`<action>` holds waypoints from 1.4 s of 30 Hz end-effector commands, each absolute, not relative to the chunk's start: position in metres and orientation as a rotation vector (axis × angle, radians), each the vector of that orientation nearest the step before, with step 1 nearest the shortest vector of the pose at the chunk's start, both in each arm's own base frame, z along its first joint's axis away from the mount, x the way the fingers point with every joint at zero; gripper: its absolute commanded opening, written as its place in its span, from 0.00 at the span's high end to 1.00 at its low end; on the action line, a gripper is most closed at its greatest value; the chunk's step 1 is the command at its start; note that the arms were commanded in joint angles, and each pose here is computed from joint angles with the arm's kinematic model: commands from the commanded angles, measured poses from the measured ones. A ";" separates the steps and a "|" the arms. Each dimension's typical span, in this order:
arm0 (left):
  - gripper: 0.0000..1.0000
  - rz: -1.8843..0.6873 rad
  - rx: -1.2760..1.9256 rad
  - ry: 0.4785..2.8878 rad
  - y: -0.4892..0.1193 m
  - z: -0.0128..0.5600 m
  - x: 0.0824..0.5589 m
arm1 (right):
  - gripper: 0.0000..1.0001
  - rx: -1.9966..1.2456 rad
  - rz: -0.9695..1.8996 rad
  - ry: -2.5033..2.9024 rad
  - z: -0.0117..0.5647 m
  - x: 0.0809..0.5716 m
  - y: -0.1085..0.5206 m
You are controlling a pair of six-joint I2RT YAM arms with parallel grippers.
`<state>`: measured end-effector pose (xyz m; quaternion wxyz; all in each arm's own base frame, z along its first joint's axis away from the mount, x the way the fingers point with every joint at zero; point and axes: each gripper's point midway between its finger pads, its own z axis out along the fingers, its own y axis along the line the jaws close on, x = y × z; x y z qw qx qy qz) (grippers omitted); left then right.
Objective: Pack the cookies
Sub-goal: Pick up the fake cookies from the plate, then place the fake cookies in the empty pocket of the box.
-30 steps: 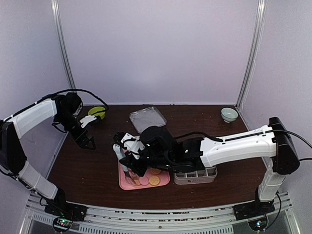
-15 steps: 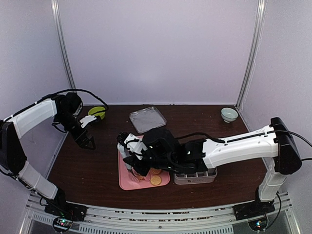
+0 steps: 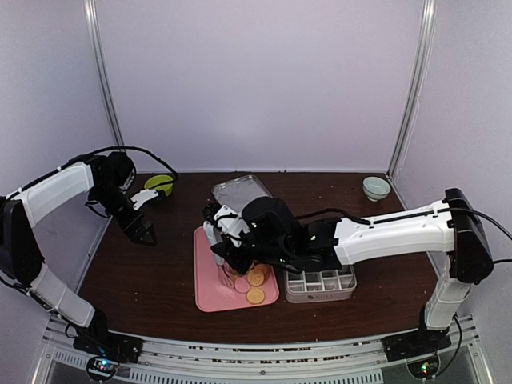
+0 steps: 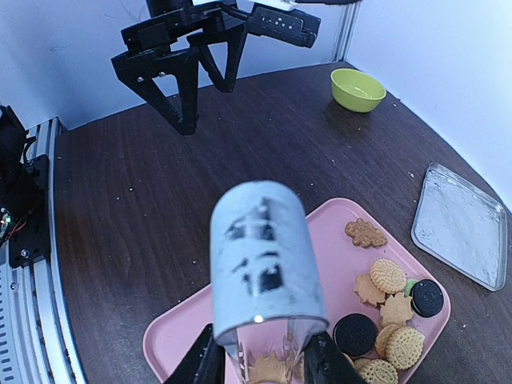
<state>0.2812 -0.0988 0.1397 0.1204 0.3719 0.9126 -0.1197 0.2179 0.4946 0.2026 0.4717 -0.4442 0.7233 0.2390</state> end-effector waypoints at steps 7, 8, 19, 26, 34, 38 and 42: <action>0.02 -0.352 1.088 2.655 -0.098 0.143 0.286 | 0.66 -1.075 0.592 1.782 0.200 0.218 0.484; 0.02 -0.353 1.087 2.655 -0.098 0.143 0.287 | 0.67 -1.075 0.591 1.785 0.199 0.219 0.484; 0.02 -0.361 1.081 2.647 -0.100 0.146 0.289 | 0.81 -0.977 0.678 1.691 0.271 0.224 0.483; 0.03 -0.359 1.083 2.640 -0.100 0.149 0.291 | 0.83 -0.867 0.752 1.621 0.327 0.230 0.458; 0.03 -0.360 1.086 2.633 -0.101 0.152 0.291 | 0.85 -0.682 0.618 1.670 0.329 0.264 0.373; 0.03 -0.370 1.087 2.629 -0.102 0.153 0.292 | 0.84 -0.548 0.507 1.717 0.315 0.283 0.303; 0.03 -0.385 1.089 2.626 -0.104 0.153 0.293 | 0.84 -0.453 0.382 1.772 0.292 0.293 0.243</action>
